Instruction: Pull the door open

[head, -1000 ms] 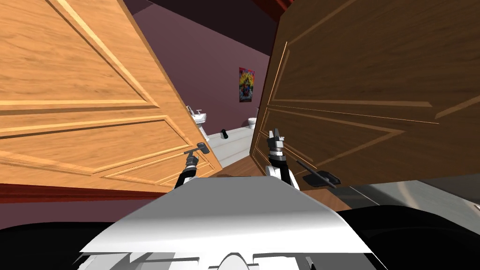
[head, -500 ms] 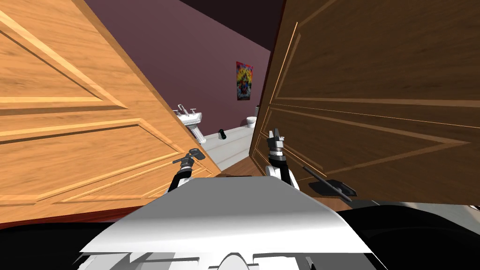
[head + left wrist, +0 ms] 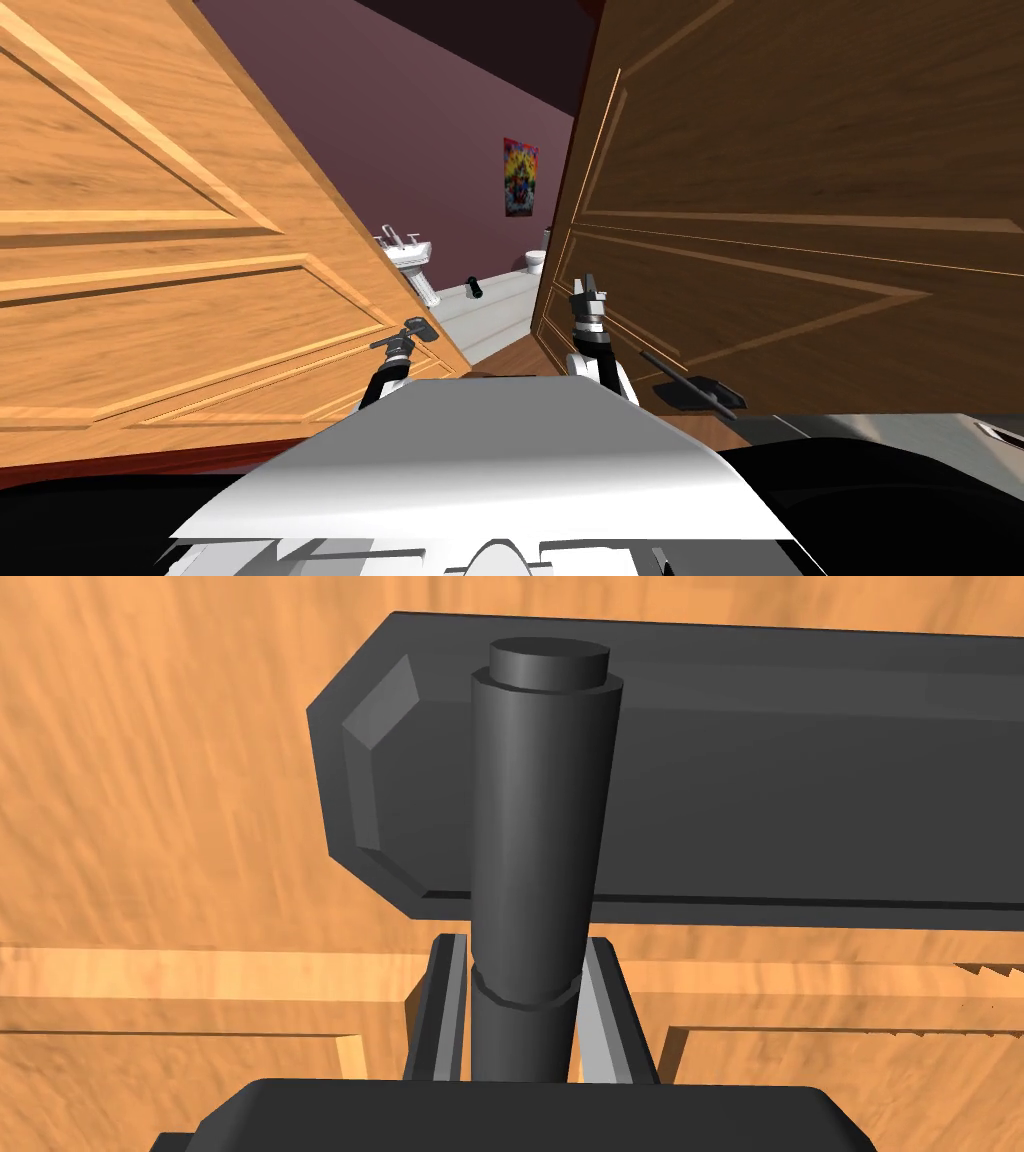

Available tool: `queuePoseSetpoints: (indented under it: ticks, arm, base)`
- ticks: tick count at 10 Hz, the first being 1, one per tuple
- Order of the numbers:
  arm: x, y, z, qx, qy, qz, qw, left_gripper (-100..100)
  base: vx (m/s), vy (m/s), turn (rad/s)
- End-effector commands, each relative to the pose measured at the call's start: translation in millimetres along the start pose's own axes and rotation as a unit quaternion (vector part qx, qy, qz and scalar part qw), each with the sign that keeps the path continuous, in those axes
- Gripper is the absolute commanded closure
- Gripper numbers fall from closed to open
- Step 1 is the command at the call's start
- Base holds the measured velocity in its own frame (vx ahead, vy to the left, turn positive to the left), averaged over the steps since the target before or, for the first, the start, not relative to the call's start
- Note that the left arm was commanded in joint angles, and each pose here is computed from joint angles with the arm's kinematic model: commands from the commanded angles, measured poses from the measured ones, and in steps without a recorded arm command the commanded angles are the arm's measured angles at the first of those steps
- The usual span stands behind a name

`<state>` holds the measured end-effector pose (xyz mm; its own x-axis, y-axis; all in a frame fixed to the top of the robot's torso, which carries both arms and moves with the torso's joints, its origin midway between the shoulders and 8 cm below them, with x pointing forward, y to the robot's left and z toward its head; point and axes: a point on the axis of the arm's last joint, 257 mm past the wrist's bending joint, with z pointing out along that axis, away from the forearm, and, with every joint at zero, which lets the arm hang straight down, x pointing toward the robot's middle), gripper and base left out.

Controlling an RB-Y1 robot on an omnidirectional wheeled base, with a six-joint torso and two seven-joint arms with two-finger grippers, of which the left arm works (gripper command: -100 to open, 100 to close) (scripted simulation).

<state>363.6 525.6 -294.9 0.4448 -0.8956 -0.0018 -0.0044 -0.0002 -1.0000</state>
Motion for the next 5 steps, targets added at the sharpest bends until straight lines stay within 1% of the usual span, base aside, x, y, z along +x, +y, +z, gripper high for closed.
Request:
queuePoseSetpoints:
  ticks: [1,4,5]
  arm:
    - [1.7,-0.6,-1.0,0.001,0.006,0.0,1.0,100]
    - [5.3,-1.6,-3.2,0.002,0.018,0.0,0.9998,100]
    - [7.4,-2.0,-4.6,0.002,0.026,0.0,0.9997,100]
  base:
    - [-0.118,0.007,-0.114]
    - [-0.219,0.015,-0.132]
    - [-0.24,0.025,-0.148]
